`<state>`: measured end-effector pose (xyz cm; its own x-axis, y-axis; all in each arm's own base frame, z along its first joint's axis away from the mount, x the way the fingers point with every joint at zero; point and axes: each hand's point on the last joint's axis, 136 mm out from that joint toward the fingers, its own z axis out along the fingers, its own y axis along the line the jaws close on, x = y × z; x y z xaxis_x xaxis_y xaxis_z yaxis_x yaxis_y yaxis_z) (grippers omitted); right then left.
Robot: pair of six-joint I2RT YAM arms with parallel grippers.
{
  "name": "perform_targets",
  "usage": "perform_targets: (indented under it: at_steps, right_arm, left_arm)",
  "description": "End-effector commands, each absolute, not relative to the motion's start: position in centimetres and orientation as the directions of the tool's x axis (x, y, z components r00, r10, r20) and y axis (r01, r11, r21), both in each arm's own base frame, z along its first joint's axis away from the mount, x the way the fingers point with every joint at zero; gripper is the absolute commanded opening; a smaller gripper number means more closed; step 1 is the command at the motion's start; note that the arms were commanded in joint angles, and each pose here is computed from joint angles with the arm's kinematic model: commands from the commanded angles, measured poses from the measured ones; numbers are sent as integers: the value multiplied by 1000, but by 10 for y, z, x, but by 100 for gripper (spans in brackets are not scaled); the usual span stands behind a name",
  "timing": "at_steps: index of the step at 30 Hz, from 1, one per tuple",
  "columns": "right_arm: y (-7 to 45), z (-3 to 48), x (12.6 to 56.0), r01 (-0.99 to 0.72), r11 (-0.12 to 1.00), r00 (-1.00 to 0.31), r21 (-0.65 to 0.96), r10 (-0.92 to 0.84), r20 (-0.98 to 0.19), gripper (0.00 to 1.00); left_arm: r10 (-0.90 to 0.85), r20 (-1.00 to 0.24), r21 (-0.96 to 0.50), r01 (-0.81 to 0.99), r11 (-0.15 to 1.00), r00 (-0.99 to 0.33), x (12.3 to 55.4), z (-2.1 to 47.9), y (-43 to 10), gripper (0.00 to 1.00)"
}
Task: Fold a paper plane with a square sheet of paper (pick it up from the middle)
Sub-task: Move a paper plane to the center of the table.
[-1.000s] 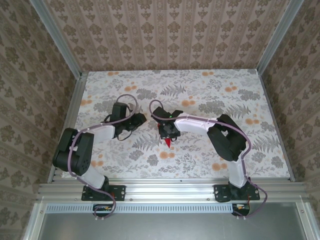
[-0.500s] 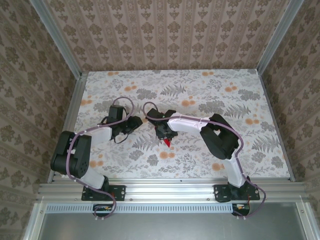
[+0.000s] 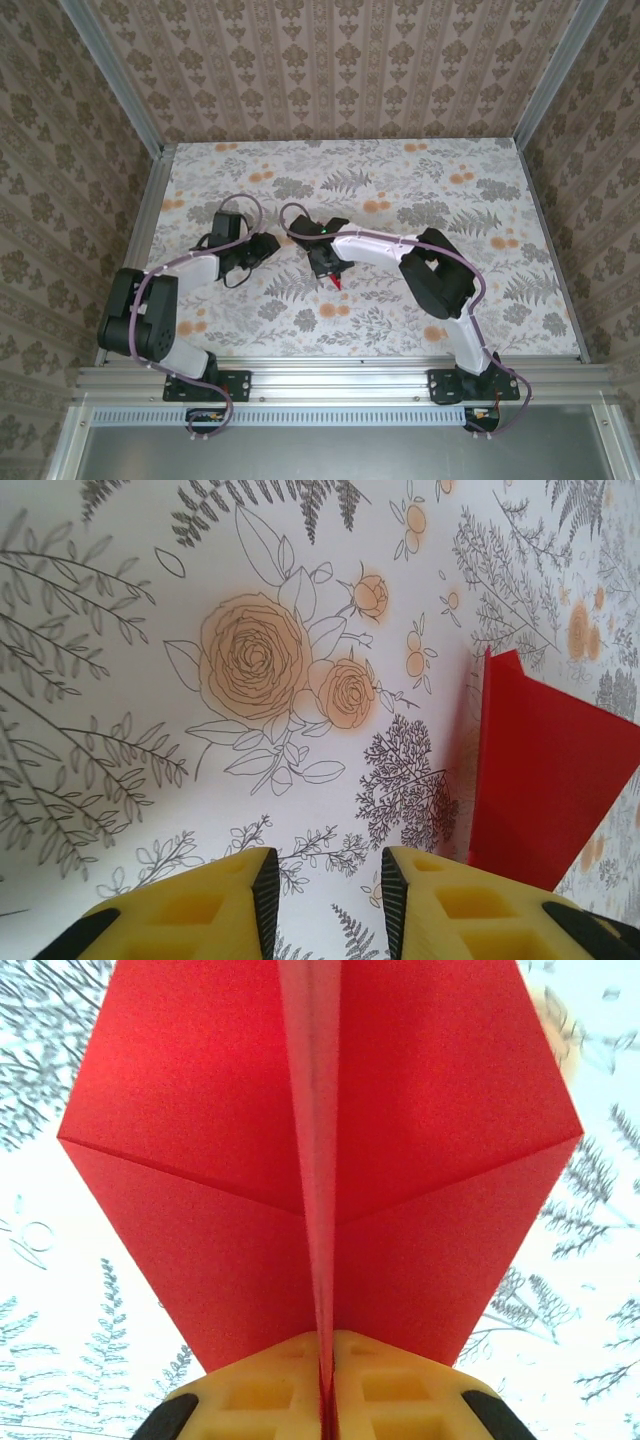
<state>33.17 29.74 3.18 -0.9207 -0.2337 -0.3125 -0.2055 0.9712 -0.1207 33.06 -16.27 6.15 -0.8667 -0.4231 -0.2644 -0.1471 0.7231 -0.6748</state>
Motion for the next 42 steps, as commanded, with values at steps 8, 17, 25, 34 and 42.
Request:
perform_targets:
  at_steps: [8, 17, 25, 34, 42]
  right_arm:
    - [285, 67, 402, -390, 913, -828, -117, -403, -390, 8]
    - [271, 50, 451, -406, 912, -832, -55, -394, -390, 9]
    - [272, 31, 458, -399, 917, -851, -27, -380, -363, 11]
    - [271, 14, 455, -383, 923, -868, -28, -370, -330, 17]
    - [271, 4, 450, -386, 922, -874, -37, -378, -304, 18]
  left_arm:
    - [-422, -349, -541, -188, 820, -836, 319, 75, -120, 58]
    - [-412, -424, -379, -255, 890, -807, 306, 89, -79, 85]
    - [-398, -464, -354, -247, 902, -791, 304, 100, -69, 98]
    - [-404, -469, -358, -250, 900, -785, 304, 103, -69, 100]
    - [-406, -465, -353, -256, 900, -787, 303, 102, -68, 100]
